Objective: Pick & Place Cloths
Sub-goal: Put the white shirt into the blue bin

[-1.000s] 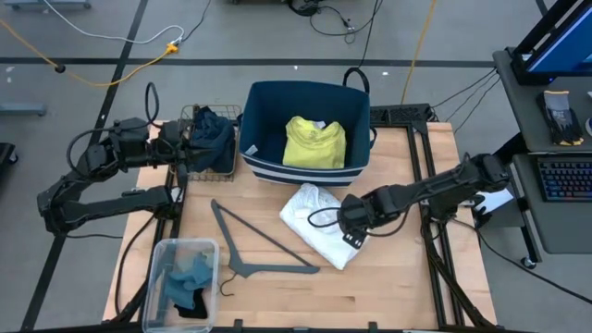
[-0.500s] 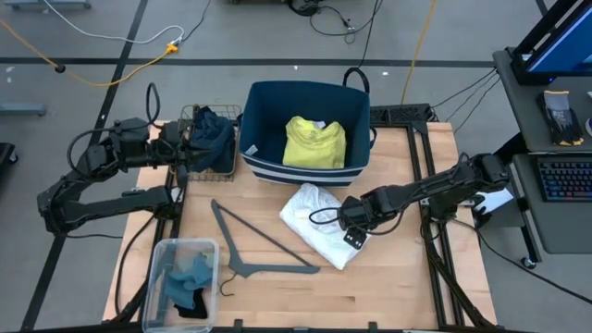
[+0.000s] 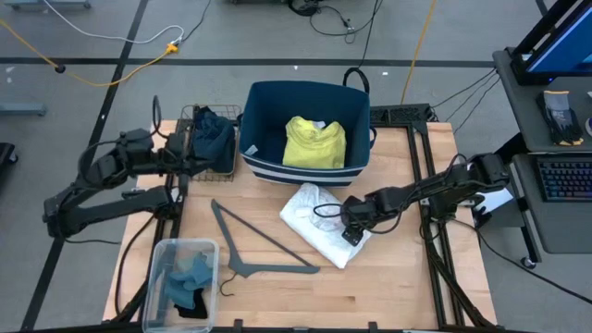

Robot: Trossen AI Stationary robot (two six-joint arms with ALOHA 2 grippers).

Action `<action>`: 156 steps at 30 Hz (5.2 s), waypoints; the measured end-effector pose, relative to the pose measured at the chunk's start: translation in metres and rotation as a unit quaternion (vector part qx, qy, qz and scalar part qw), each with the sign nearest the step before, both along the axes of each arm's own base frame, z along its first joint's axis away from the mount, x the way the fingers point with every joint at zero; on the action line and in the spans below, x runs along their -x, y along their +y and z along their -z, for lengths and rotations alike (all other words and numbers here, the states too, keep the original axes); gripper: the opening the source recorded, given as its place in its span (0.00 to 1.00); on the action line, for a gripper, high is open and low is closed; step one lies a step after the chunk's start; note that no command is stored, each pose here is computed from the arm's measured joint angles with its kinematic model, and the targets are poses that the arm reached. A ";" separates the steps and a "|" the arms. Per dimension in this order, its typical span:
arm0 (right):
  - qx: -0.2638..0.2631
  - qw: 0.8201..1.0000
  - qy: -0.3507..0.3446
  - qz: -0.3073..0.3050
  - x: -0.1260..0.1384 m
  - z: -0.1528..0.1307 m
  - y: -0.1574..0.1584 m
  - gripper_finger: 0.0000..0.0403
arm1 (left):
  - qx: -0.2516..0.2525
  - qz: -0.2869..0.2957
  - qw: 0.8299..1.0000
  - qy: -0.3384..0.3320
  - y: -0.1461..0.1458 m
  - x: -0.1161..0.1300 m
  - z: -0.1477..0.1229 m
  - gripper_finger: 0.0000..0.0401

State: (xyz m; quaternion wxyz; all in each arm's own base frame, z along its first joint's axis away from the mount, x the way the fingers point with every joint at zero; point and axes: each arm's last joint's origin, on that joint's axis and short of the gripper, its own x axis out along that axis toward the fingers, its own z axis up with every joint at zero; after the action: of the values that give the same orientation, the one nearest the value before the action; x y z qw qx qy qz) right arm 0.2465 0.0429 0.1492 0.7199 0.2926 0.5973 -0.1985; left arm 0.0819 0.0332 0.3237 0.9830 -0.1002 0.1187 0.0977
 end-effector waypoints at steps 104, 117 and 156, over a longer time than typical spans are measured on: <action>0.088 0.852 -0.488 -0.169 -0.012 -0.375 -0.105 0.07 | 0.054 -0.055 0.991 -0.111 -0.006 0.017 0.097 0.05; 0.000 0.872 -0.460 -0.169 -0.039 -0.335 -0.184 0.07 | 0.051 -0.055 0.991 -0.111 -0.006 0.017 0.097 0.05; -0.054 0.912 -0.349 -0.207 -0.069 -0.161 -0.305 0.07 | 0.051 -0.065 0.990 -0.110 -0.006 0.017 0.097 0.05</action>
State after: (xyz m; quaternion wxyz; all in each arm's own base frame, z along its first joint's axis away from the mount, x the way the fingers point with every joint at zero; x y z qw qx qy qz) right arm 0.3152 -0.2624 0.3097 0.8907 0.2512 0.3647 0.1027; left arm 0.0651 0.0275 0.2265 0.9752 -0.1677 0.0075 0.1439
